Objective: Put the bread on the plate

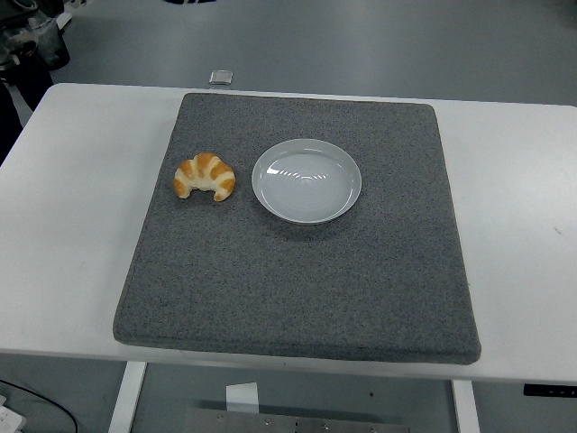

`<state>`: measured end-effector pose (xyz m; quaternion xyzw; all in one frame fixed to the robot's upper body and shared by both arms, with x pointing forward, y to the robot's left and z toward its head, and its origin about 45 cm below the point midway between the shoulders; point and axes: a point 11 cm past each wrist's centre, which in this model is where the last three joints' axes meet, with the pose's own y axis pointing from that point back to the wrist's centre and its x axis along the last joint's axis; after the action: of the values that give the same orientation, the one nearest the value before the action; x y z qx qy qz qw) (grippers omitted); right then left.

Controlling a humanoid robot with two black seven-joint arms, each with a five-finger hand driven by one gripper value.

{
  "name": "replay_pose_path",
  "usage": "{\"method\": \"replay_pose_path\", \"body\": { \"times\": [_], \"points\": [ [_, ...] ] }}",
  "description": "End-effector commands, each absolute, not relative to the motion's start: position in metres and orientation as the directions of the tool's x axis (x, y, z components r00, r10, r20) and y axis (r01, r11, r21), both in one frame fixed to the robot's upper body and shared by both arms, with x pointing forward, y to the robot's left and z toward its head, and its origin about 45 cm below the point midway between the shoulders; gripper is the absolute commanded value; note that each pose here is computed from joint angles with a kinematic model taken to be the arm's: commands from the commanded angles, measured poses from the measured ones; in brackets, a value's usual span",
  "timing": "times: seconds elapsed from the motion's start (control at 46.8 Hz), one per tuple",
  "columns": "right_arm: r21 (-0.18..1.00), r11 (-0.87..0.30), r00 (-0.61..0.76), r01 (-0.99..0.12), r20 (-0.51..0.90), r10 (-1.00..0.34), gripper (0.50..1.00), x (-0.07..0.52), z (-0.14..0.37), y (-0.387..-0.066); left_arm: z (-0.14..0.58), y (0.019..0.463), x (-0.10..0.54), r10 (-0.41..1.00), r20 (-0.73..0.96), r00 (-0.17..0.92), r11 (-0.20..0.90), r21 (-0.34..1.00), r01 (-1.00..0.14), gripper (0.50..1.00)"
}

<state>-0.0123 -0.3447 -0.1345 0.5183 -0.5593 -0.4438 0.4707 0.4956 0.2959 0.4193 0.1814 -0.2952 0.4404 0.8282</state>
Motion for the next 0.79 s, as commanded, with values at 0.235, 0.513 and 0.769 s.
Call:
{"method": "replay_pose_path", "body": {
  "times": [0.235, 0.513, 0.769],
  "points": [
    [0.984, 0.069, -0.020, -0.162, 0.066, -0.998, 0.932, -0.012, -0.135, -0.345, 0.344, 0.318, 0.468, 0.250, 0.782, 0.571, 0.536, 0.379, -0.754, 0.904],
    [0.984, 0.069, -0.020, -0.162, 0.066, -0.998, 0.932, -0.012, -0.135, -0.345, 0.305, 0.298, 0.460, 0.142, 0.794, 0.591, 0.548, 0.434, -0.715, 0.906],
    [0.984, 0.069, -0.020, -0.162, 0.066, -0.998, 0.932, -0.012, -0.135, -0.345, 0.276, 0.282, 0.456, 0.079, 0.798, 0.597, 0.556, 0.462, -0.691, 0.911]
  ]
}}
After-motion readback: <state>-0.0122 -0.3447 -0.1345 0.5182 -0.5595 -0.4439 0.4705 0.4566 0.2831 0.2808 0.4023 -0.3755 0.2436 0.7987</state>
